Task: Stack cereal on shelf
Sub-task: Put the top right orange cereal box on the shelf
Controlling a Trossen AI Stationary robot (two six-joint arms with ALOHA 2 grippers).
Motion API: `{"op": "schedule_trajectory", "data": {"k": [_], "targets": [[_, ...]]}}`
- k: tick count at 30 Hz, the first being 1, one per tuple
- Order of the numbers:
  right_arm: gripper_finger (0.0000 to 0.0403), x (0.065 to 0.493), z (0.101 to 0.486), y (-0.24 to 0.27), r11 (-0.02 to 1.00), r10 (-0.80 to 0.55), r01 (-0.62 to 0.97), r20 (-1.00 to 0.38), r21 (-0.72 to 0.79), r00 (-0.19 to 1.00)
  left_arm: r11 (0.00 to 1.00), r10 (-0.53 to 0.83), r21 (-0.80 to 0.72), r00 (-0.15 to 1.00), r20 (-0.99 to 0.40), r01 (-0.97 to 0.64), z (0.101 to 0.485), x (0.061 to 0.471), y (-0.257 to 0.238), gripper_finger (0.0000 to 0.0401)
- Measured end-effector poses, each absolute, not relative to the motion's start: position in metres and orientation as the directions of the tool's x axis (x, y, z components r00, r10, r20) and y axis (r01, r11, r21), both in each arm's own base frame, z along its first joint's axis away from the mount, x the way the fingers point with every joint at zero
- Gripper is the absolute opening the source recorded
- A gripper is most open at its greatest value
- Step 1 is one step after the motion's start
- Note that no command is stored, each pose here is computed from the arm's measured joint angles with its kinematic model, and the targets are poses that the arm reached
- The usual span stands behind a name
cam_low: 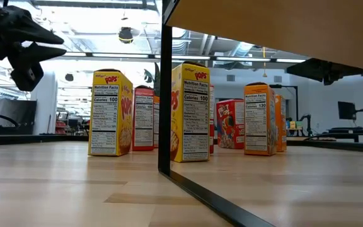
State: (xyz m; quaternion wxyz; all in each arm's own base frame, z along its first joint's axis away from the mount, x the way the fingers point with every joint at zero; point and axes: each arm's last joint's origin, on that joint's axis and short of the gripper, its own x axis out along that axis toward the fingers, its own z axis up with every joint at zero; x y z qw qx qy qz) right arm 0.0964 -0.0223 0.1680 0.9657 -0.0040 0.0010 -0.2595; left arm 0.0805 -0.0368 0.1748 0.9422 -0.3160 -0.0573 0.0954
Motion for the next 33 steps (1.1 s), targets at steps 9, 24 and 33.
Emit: {"op": "schedule_trajectory", "data": {"k": [9,24,33], "targets": [[0.0038,0.096,0.168,-0.022,0.865,-0.501,0.501,0.0,-0.008,0.865,0.69,0.382,-0.672,0.924,0.023,-0.269,0.172,0.079,-0.032,0.0076],[0.003,0.096,0.168,-0.023,0.86,-0.506,0.504,0.001,-0.073,0.863,0.527,0.532,-0.792,0.846,0.023,-0.309,0.174,0.077,-0.027,0.0076],[0.0038,0.096,0.168,-0.023,0.861,-0.504,0.503,0.003,-0.079,0.864,0.451,0.607,-0.835,0.794,0.027,-0.316,0.176,0.076,-0.024,0.0076]]}}
